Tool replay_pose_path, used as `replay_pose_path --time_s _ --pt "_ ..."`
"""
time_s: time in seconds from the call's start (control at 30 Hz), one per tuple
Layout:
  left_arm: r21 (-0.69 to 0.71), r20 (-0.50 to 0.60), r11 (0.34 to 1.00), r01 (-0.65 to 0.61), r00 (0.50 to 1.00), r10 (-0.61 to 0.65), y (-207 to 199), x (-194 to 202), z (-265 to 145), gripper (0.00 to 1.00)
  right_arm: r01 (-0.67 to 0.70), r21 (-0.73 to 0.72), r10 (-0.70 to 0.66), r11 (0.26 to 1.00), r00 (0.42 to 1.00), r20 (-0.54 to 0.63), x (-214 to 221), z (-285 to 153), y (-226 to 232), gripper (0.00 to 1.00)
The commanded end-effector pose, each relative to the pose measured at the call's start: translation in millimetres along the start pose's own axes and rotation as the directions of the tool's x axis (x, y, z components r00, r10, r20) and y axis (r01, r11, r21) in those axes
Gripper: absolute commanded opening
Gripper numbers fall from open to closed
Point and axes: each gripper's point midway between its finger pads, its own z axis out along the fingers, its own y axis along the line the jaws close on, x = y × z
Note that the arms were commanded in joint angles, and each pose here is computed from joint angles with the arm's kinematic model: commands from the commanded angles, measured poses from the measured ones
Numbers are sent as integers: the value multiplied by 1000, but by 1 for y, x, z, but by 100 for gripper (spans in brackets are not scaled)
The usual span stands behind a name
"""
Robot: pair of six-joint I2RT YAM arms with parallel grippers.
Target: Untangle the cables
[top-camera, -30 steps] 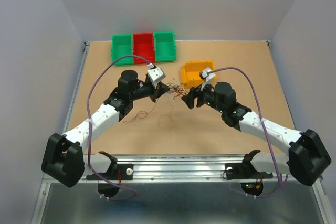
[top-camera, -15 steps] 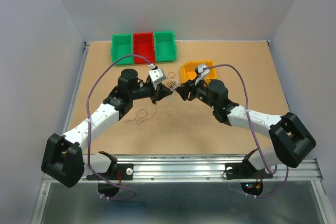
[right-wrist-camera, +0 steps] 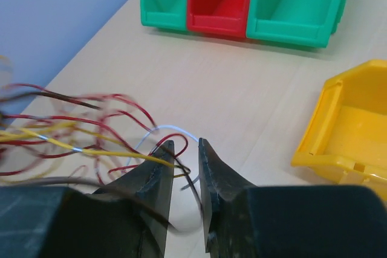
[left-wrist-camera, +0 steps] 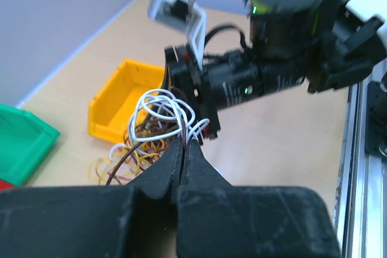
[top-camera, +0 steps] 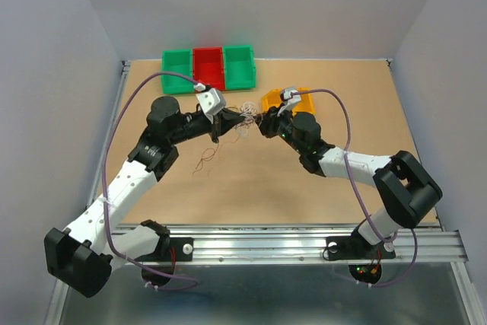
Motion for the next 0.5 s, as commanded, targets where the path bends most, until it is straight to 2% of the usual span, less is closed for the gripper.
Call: replay_pose_path --time_s 0.0,0.1,0.13,0.2,0.23,0.33,0.4,0.47 --pt "6 151 997 -81 985 79 -7 -88 -12 0 -49 96 40 994 995 88 -24 15 -10 28" --pt "-57 206 992 -111 971 121 -2 -136 -22 0 -48 159 38 986 997 65 -18 20 -22 27" --pt "-108 246 986 -130 957 153 2 -164 -31 0 -40 181 33 983 999 39 -15 22 -25 27" --pt "-202 280 972 -117 945 172 11 -192 -45 0 -26 212 24 977 1000 11 -10 24 -30 27" --pt "-343 328 935 -88 922 207 25 -223 -68 0 -21 237 22 971 1000 -2 -7 22 -35 27" --pt "-540 418 842 13 872 255 41 -261 -117 0 -17 269 17 963 1000 3 -10 16 -41 27" --pt "-596 444 802 46 851 281 44 -268 -135 0 -14 293 13 956 1000 3 -9 11 -45 27" --pt "-689 461 715 119 833 306 56 -273 -163 0 2 324 0 946 1000 -3 -13 4 -50 27"
